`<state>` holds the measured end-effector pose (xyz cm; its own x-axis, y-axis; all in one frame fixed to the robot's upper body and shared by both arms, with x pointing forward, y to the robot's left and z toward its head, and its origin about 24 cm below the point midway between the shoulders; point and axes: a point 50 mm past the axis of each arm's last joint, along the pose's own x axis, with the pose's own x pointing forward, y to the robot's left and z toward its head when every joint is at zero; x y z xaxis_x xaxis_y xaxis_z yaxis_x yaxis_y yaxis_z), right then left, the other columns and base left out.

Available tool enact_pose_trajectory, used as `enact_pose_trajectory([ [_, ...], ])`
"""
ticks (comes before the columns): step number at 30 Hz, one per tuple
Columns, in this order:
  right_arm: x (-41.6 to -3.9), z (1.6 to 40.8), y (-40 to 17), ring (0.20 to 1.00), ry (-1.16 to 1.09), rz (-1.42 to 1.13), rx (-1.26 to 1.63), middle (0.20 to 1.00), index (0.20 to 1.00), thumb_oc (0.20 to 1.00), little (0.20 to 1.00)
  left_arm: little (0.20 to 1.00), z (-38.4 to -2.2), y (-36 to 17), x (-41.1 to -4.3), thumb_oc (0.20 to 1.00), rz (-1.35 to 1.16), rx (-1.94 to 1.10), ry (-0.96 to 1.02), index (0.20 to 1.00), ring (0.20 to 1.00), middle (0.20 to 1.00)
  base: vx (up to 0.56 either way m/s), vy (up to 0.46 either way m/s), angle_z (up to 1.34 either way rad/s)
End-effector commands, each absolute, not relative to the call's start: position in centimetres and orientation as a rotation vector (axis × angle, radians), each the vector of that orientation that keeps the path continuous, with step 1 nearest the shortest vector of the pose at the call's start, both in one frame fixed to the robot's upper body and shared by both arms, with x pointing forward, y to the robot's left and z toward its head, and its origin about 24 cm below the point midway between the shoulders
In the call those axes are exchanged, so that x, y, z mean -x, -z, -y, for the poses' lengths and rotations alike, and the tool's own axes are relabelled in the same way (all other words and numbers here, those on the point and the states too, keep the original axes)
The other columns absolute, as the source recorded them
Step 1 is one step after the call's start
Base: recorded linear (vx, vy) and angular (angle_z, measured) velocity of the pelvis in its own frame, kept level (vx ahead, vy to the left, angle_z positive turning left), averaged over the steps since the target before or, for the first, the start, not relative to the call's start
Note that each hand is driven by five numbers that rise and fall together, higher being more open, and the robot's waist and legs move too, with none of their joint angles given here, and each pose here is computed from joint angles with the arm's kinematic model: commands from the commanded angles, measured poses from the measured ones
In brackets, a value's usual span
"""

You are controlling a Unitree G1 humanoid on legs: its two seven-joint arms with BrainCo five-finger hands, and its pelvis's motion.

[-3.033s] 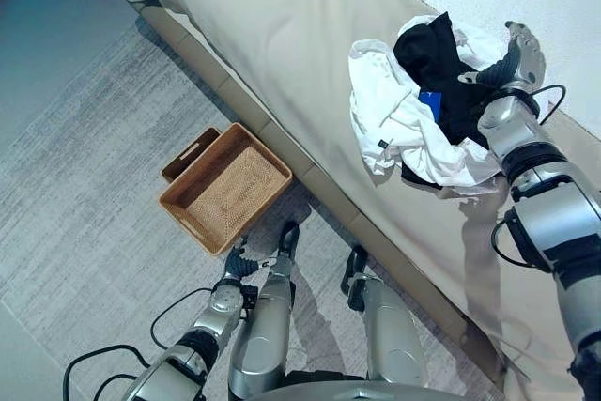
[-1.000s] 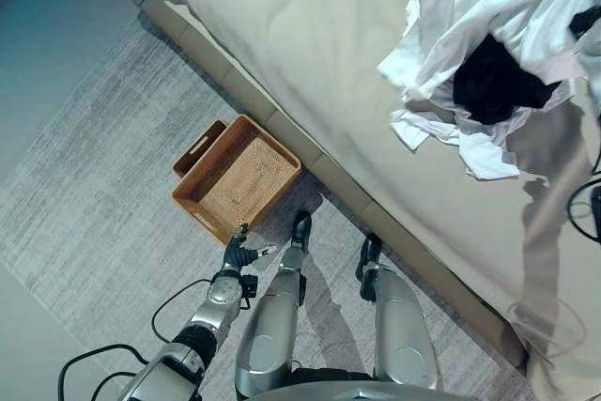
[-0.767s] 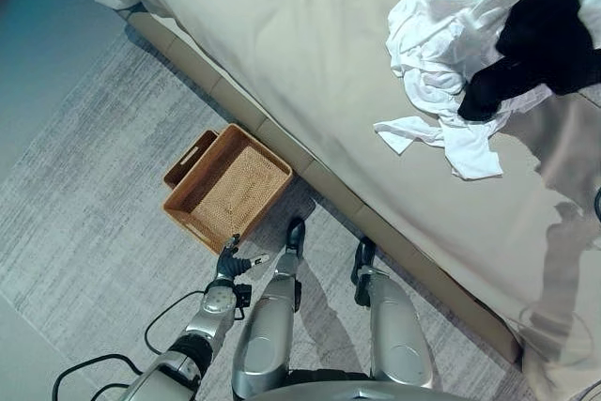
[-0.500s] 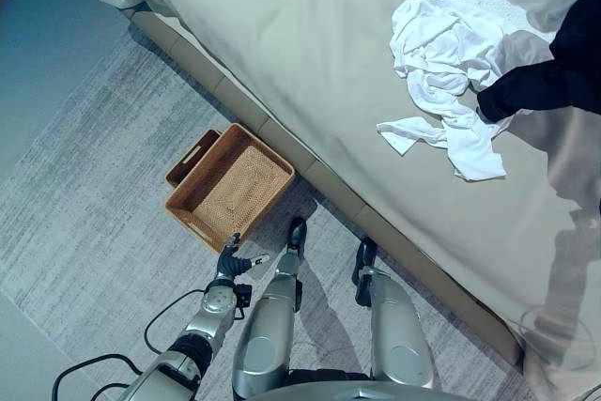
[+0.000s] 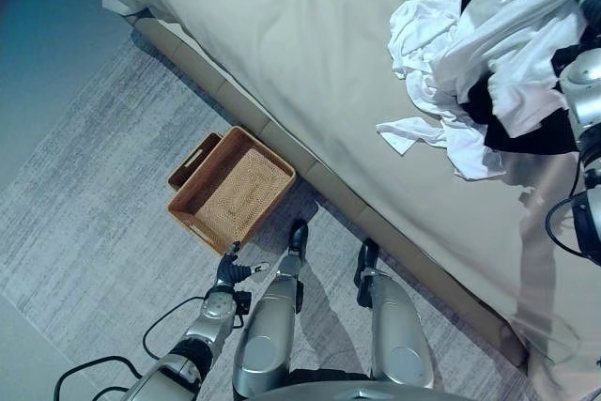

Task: Pick up clothes into the bucket

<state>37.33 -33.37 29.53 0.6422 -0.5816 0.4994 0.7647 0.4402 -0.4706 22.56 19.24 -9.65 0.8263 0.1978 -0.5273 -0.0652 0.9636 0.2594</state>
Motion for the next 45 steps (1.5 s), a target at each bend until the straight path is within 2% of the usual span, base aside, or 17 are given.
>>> enact_pose_trajectory([
  [1,-37.2,32.5,-32.6,1.0,0.808,0.393,0.809,1.0,1.0,1.0,1.0,1.0,-20.0,11.0,-20.7,1.0,-0.654,-0.228,-0.174,1.0,1.0,1.0,-0.01,0.006,-0.03],
  [4,-37.7,31.7,-32.6,1.0,0.776,0.375,0.867,1.0,1.0,1.0,1.0,1.0,-20.0,11.1,-20.7,1.0,-0.662,-0.233,-0.17,1.0,1.0,1.0,-0.01,0.006,-0.05],
  [5,-37.8,31.6,-32.5,0.272,0.766,0.365,0.885,0.272,0.272,0.272,0.272,1.0,-19.9,11.1,-20.7,1.0,-0.664,-0.234,-0.167,1.0,1.0,1.0,0.0,0.013,-0.04],
  [6,-37.9,31.5,-32.5,0.2,0.76,0.36,0.896,0.2,0.2,0.2,0.2,1.0,-19.9,11.1,-20.7,1.0,-0.661,-0.234,-0.164,1.0,1.0,1.0,0.0,0.017,-0.04],
  [23,-38.5,30.8,-31.9,0.2,0.699,0.318,1.01,0.2,0.2,0.2,0.2,1.0,-19.7,11.1,-21.0,1.0,-0.675,-0.235,-0.144,1.0,1.0,1.0,0.0,0.0,0.0],
  [29,-38.1,29.9,-33.5,0.2,0.723,0.43,0.971,0.2,0.2,0.2,0.2,1.0,-20.2,11.2,-20.8,1.0,-0.679,-0.239,-0.162,1.0,1.0,1.0,0.0,-0.002,-0.01],
  [35,-35.6,28.8,-38.1,0.2,0.779,0.702,0.946,0.2,0.2,0.2,0.2,1.0,-21.1,10.7,-20.9,1.0,-0.65,-0.257,-0.176,1.0,1.0,1.0,0.05,0.005,-0.05],
  [40,-33.7,29.3,-40.8,0.2,0.841,0.807,0.938,0.2,0.2,0.2,0.2,1.0,-21.5,8.1,-23.0,1.0,-0.495,-0.231,-0.163,1.0,1.0,1.0,0.08,0.01,-0.08],
  [45,-32.8,28.8,-43.3,0.2,0.841,0.857,0.941,0.2,0.2,0.2,0.2,1.0,-22.0,1.9,-26.3,1.0,-0.192,-0.241,-0.101,1.0,1.0,1.0,0.1,0.015,-0.21],
])
